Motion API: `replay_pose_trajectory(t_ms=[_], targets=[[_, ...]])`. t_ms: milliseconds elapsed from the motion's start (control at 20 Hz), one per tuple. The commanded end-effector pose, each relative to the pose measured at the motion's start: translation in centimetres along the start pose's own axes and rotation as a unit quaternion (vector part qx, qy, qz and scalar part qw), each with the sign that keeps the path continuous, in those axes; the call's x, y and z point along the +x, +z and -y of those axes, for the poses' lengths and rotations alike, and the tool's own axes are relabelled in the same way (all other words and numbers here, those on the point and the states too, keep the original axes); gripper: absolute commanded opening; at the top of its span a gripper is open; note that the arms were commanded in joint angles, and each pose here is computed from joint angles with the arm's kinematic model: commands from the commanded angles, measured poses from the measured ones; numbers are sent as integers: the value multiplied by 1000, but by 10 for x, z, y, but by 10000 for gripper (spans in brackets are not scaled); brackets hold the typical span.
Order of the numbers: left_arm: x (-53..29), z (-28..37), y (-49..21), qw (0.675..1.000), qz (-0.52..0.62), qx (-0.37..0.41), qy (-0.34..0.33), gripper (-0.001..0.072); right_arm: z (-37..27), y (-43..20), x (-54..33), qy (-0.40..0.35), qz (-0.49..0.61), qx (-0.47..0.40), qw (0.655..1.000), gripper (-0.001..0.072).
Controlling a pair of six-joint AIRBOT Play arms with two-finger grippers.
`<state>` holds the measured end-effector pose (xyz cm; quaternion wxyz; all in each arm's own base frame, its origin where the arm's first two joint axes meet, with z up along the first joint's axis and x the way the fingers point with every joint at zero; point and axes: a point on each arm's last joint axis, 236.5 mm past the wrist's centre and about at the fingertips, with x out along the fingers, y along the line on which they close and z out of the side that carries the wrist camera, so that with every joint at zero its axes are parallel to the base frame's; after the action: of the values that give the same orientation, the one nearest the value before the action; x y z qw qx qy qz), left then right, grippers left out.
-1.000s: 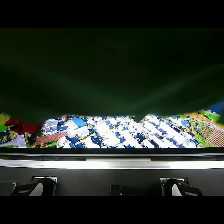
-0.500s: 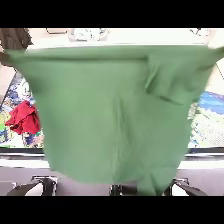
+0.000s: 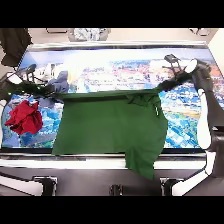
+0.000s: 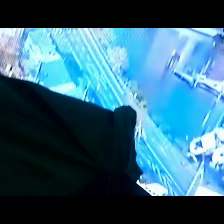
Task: Fold the shirts.
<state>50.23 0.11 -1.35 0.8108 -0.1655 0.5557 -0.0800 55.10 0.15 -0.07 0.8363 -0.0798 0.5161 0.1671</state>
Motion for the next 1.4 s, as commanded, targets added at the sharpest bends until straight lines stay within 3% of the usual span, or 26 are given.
replay_pose_trajectory(t_ms=[0,200,350,500,750,1200,1250,1300,1350], targets=[[27,-10,6,1000,-9,6,-6,22,9,30,14,-21,64,25,997,37],[3,-4,-18,996,-76,40,-25,22,-8,-24,-27,-4,-56,-34,998,38],[-10,-8,-68,981,-185,38,-35,22,-28,-85,-61,32,-186,-31,981,37],[-13,-14,-93,971,-237,27,-27,22,-40,-117,-57,59,-244,-16,968,37],[-6,-8,-140,949,-313,9,-40,21,-68,-150,-30,113,-274,22,955,37],[-5,-13,-175,929,-368,-29,-37,24,-79,-185,-16,123,-313,53,940,40],[-8,-14,-175,927,-371,-31,-39,86,-78,-181,-19,120,-307,51,943,163],[-14,-14,-174,926,-373,-32,-40,286,-76,-176,-26,117,-298,41,947,419],[-21,-15,-170,929,-367,-37,-38,401,-74,-168,-36,114,-282,17,953,516]])
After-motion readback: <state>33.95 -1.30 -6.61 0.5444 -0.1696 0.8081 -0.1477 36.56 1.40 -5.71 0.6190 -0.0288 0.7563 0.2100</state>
